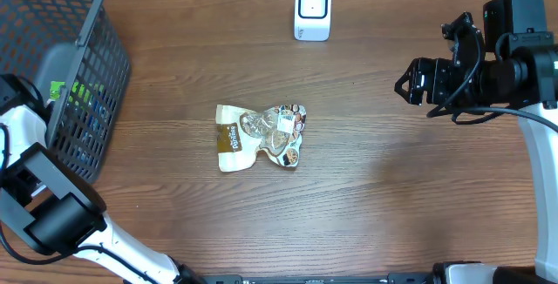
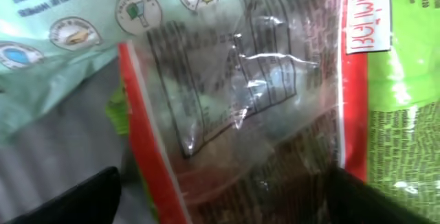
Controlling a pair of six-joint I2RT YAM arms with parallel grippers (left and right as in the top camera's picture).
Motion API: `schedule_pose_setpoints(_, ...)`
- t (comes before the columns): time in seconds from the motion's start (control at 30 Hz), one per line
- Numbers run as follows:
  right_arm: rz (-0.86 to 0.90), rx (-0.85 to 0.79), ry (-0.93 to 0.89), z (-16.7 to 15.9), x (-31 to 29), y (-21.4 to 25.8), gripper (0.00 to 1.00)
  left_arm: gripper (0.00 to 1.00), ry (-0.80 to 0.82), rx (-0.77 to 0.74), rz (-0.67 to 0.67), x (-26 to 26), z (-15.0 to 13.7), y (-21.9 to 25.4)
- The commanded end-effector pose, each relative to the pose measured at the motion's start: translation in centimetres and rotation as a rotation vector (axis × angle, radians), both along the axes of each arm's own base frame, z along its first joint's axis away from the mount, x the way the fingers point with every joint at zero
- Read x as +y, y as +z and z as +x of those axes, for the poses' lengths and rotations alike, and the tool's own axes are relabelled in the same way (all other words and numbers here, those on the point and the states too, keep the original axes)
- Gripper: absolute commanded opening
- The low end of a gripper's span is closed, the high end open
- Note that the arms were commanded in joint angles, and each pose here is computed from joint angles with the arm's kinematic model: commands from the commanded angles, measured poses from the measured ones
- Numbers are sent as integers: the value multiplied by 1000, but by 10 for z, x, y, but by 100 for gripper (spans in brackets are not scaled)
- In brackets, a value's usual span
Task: Scan the item barcode
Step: 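Reach the left gripper back into the basket toward the green bag, then grasp the green snack bag and place it beside the mushroom bag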
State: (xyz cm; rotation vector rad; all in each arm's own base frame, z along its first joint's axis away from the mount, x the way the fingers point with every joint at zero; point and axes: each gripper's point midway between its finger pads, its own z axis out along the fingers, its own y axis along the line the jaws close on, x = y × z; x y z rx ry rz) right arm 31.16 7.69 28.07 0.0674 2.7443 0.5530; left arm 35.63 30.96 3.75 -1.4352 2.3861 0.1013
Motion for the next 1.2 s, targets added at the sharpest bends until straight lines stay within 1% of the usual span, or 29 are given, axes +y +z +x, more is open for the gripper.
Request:
schedule_pose_setpoints(0.0, 7, -28, 5, 1, 2, 9, 89, 40, -20, 70, -46, -23, -13, -27)
schedule_pose_setpoints(0.03, 7, -28, 5, 1, 2, 9, 89, 22, -22, 72, -49, -24, -13, -27)
schedule_pose_setpoints(0.07, 7, -28, 5, 1, 2, 9, 89, 9, -25, 69, -53, -26, -12, -27)
schedule_pose_setpoints(0.1, 7, -28, 5, 1, 2, 9, 89, 4, -29, 64, -58, -27, -10, -27)
schedule_pose_setpoints(0.27, 7, -33, 5, 2, 2, 9, 89, 4, -44, 28, -96, -33, -4, -19)
schedule_pose_setpoints(0.43, 8, -36, 5, 2, 2, 9, 89, 4, -52, 3, -79, -28, 4, 21)
schedule_pose_setpoints(0.5, 8, -36, 5, 2, 2, 9, 89, 4, -66, -20, -54, -24, 9, 48)
schedule_pose_setpoints(0.67, 7, -34, 5, 2, 2, 9, 89, 4, -87, -126, 48, -18, 18, 135)
schedule_pose_setpoints(0.8, 7, -35, 5, 2, 2, 9, 89, 4, -97, -241, 159, -19, 17, 212)
schedule_pose_setpoints(0.87, 8, -35, 5, 2, 2, 9, 89, 4, -99, -303, 214, -23, 12, 250)
schedule_pose_setpoints(1.0, 7, -35, 5, 2, 2, 9, 89, 4, -131, -401, 280, -45, -3, 305)
schedule_pose_setpoints(1.17, 7, -35, 5, 2, 2, 9, 89, 4, -213, -454, 328, -90, -23, 346)
